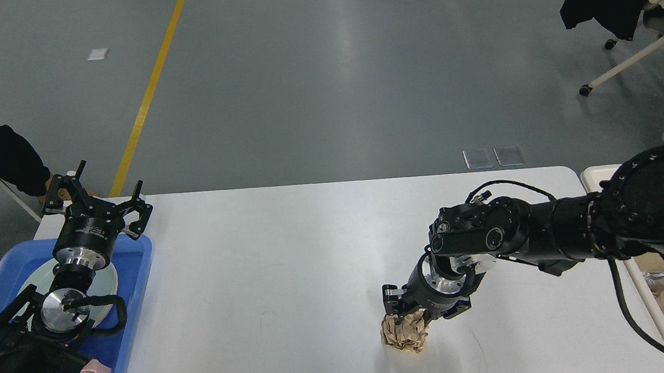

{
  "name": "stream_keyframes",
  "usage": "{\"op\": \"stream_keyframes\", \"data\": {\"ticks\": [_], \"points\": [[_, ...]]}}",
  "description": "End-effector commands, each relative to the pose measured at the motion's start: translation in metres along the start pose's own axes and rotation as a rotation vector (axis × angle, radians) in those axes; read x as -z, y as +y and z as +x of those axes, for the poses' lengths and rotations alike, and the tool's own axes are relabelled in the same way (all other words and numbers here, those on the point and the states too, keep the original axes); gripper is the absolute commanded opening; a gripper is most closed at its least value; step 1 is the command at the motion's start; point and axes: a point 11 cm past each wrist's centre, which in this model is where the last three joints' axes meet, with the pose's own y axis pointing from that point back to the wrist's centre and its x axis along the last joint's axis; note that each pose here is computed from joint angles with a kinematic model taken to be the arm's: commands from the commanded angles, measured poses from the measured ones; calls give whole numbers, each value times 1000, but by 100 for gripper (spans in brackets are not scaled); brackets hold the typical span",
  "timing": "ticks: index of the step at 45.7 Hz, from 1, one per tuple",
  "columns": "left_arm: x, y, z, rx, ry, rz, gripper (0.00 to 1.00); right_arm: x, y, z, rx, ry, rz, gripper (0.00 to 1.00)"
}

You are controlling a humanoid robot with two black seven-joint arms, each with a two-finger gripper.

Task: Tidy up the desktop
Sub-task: 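Carry the tan paper over the bin and release it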

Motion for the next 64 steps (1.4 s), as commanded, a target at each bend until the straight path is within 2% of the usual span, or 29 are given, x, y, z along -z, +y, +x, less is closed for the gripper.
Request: {"op": "stream_keyframes", "data": {"ticks": [1, 8, 17, 34, 39, 45, 50, 58, 61, 64], "points": [[0, 0, 0, 0, 0, 0, 96, -2, 1, -2, 22, 11, -15, 0], [0, 0, 0, 0, 0, 0, 96, -9, 7, -4, 51, 26, -32, 0], [0, 0, 0, 0, 0, 0, 96, -56, 45, 9, 84, 19, -121, 0], [0, 0, 0, 0, 0, 0, 96, -192, 207, 40, 67, -95, -322, 0], [0, 0, 0, 0, 0, 0, 96, -209, 256, 46, 35, -101, -376, 0], [0, 0, 0, 0, 0, 0, 96, -207, 299, 55, -38, -97, -400, 0], [0, 0, 0, 0, 0, 0, 96, -199, 321, 62, -99, -91, -397, 0], [0, 0, 0, 0, 0, 0, 96, -200, 331, 66, -130, -96, -402, 0], [0, 0, 0, 0, 0, 0, 96, -212, 336, 71, -149, -115, -433, 0], [0, 0, 0, 0, 0, 0, 96, -242, 342, 75, -174, -159, -507, 0]]}}
